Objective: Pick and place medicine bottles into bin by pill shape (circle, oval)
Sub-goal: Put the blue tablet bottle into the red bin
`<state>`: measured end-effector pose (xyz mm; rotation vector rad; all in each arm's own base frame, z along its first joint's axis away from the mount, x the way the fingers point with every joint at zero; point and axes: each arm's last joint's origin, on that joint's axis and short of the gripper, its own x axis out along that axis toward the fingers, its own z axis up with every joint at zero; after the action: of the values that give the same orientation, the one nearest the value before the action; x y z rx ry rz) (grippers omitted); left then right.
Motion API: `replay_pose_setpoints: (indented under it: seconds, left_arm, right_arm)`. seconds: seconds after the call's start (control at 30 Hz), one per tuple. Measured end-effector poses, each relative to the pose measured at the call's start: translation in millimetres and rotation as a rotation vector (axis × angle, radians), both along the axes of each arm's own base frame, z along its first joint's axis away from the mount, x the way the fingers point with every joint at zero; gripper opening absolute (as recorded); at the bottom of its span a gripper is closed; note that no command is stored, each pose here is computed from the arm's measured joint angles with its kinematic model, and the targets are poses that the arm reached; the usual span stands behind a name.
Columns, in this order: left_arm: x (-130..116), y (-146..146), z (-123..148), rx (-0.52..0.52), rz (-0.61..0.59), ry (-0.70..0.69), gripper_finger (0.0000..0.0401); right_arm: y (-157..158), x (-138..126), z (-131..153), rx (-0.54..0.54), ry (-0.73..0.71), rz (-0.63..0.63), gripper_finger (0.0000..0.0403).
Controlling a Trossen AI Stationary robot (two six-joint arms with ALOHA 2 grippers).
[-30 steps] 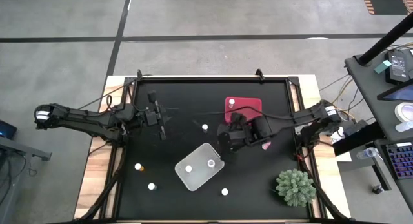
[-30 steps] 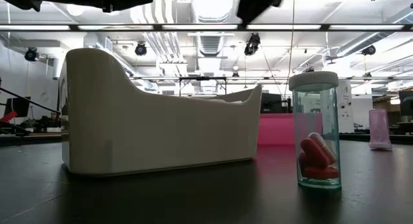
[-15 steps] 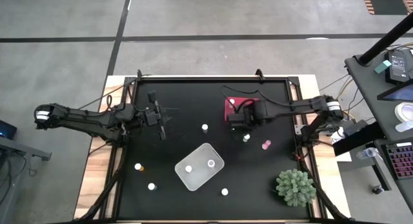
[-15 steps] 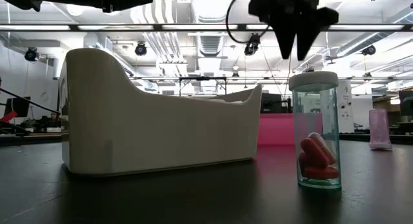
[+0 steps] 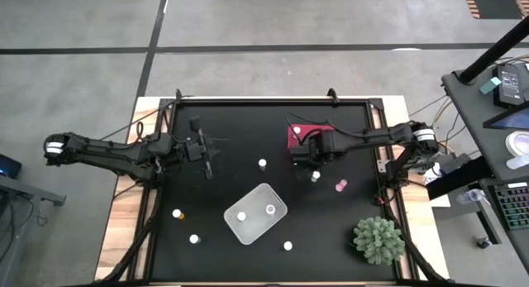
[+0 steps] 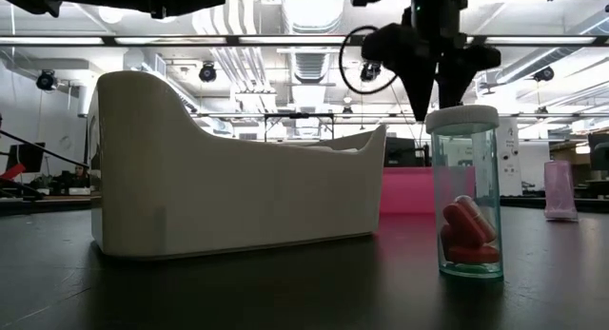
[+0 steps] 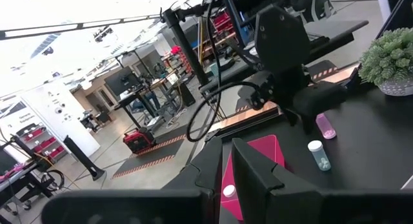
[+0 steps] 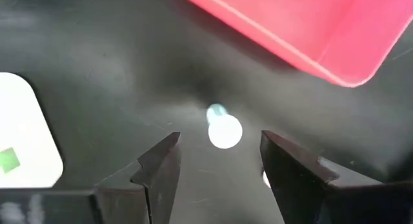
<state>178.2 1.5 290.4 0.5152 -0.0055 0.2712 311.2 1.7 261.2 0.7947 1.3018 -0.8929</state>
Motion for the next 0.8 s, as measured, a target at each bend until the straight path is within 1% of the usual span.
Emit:
replay_pose_setpoints:
  seconds: [0.3,0.47,0.8]
  left_arm:
    - [0,0,0,0.000,0.000,-0.003,0.0017]
    - [0,0,0,0.000,0.000,-0.003,0.0017]
    - [0,0,0,0.000,0.000,-0.002,0.0017]
  right_arm:
    - [-6,-7,-22,0.084,0.042,-0.058,0.0203]
    - [-11,-8,-35,0.129,0.027,-0.075,0.0203]
    - [-15,-13,-54,0.137,0.035,-0.090,0.0203]
